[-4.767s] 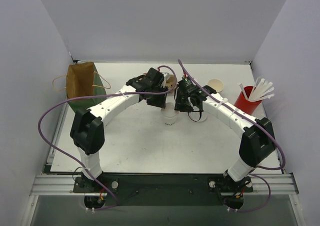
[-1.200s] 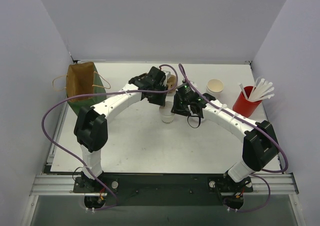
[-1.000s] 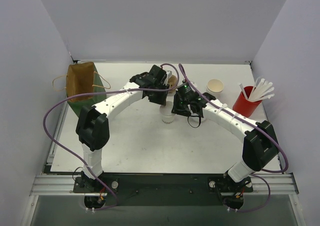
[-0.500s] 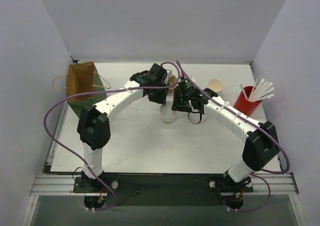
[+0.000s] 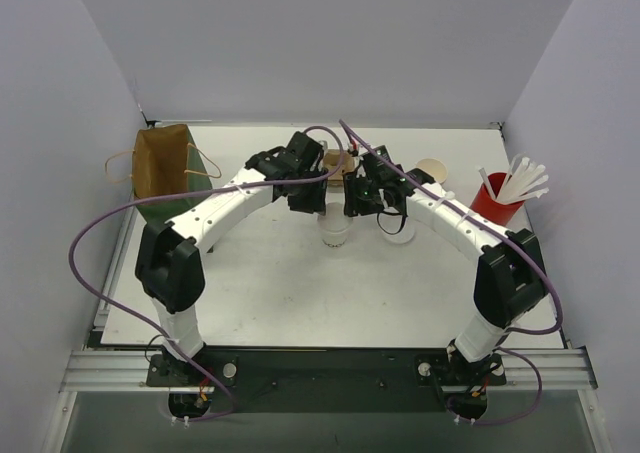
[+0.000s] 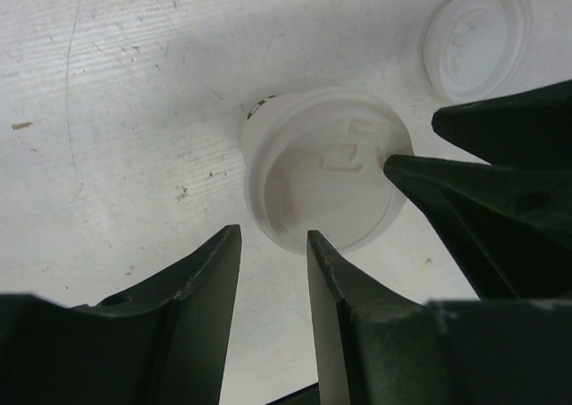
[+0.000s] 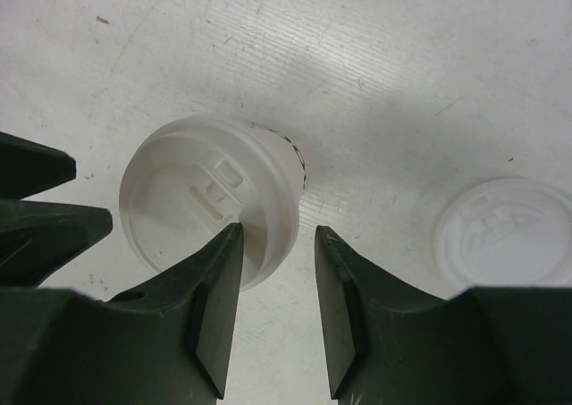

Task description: Pack the takeout coffee

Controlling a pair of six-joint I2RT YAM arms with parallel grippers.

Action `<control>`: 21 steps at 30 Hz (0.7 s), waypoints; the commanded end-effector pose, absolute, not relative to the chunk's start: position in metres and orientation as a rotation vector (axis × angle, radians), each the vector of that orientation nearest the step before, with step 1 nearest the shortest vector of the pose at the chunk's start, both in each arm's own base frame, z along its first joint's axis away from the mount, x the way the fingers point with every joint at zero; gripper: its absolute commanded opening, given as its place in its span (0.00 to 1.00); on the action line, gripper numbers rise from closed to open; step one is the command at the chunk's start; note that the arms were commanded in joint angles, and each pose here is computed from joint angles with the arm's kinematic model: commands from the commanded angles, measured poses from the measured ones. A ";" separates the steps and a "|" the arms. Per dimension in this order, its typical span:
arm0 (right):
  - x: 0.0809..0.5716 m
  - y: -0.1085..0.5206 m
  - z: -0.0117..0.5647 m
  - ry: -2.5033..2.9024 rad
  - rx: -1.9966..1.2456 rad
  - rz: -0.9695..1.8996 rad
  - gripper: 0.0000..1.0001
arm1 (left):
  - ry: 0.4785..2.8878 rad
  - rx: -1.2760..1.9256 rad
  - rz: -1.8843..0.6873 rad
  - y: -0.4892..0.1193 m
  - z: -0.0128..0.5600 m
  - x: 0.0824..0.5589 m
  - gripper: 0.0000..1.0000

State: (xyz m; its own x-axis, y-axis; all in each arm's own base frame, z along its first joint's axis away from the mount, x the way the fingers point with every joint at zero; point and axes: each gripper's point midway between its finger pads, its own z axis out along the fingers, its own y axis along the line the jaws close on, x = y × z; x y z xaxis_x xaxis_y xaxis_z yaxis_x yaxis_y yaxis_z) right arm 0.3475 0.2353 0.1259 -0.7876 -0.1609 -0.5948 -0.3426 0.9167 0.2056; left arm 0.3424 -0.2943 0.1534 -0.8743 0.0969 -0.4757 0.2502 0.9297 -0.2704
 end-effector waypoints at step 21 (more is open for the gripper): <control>0.360 0.255 0.133 2.429 -0.424 0.464 0.30 | 2.558 -0.174 -0.767 -0.315 0.164 0.341 0.41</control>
State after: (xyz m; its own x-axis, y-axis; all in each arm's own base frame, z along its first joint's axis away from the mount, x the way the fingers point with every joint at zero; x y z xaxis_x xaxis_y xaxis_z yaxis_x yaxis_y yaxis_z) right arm 0.3566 0.2479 0.1232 -0.7623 -0.1967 -0.6167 -0.4020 0.8906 0.2128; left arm 0.3273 -0.3050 0.1480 -0.9070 -0.1987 -0.3712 0.0112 0.8699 -0.4931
